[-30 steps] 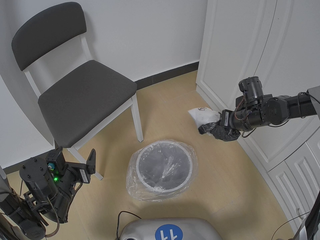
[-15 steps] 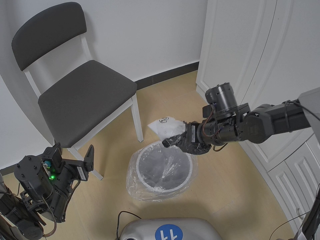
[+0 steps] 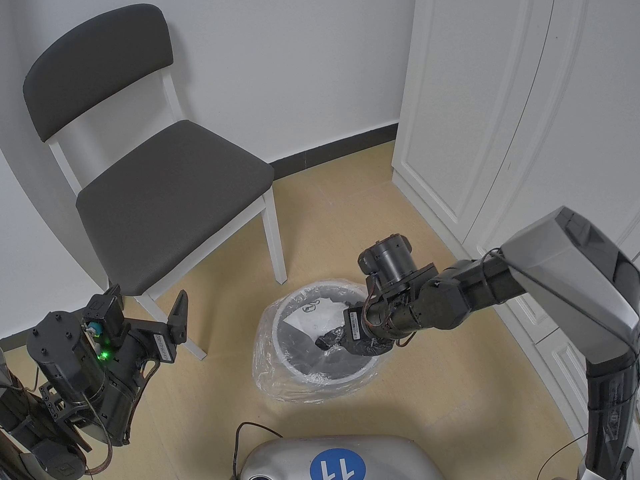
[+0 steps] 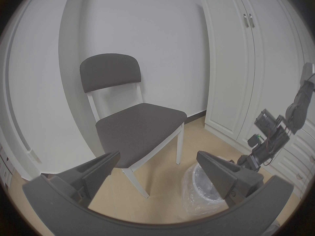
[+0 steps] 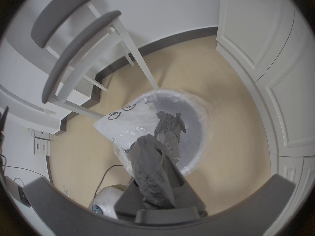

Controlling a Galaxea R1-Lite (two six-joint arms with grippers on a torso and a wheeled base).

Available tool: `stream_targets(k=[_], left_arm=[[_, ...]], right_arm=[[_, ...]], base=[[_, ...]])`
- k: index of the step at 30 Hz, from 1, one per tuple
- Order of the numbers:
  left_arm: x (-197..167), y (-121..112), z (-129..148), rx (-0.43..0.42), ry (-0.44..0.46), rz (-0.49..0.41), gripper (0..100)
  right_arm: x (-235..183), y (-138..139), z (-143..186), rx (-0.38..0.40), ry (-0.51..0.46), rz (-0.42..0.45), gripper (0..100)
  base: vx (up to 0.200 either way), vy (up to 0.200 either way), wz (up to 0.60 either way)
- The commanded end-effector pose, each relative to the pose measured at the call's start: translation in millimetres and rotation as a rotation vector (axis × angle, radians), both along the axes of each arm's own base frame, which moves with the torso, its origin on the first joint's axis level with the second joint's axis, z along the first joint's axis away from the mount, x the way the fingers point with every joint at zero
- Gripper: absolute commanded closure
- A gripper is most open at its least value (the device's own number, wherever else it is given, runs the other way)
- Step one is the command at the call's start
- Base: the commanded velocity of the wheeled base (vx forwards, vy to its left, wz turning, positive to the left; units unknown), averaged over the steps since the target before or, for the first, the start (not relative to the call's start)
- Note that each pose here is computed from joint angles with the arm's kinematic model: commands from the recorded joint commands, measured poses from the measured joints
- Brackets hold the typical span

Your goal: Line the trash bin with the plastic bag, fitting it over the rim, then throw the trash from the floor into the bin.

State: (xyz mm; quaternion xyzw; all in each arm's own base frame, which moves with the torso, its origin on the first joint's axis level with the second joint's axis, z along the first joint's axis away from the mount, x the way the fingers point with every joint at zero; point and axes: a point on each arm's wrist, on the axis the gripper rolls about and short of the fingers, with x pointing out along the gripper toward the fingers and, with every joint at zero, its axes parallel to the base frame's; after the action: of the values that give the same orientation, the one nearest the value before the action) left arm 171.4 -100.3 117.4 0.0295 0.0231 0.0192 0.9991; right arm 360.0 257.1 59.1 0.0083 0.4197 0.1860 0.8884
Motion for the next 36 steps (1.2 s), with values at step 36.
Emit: stream_targets(k=[36], left_arm=[[-1, 0, -4, 0.016, 0.017, -0.002, 0]], right_arm=[[26, 1, -79, -0.226, 0.011, -0.077, 100]], base=[[0.0, 0.0, 0.0]])
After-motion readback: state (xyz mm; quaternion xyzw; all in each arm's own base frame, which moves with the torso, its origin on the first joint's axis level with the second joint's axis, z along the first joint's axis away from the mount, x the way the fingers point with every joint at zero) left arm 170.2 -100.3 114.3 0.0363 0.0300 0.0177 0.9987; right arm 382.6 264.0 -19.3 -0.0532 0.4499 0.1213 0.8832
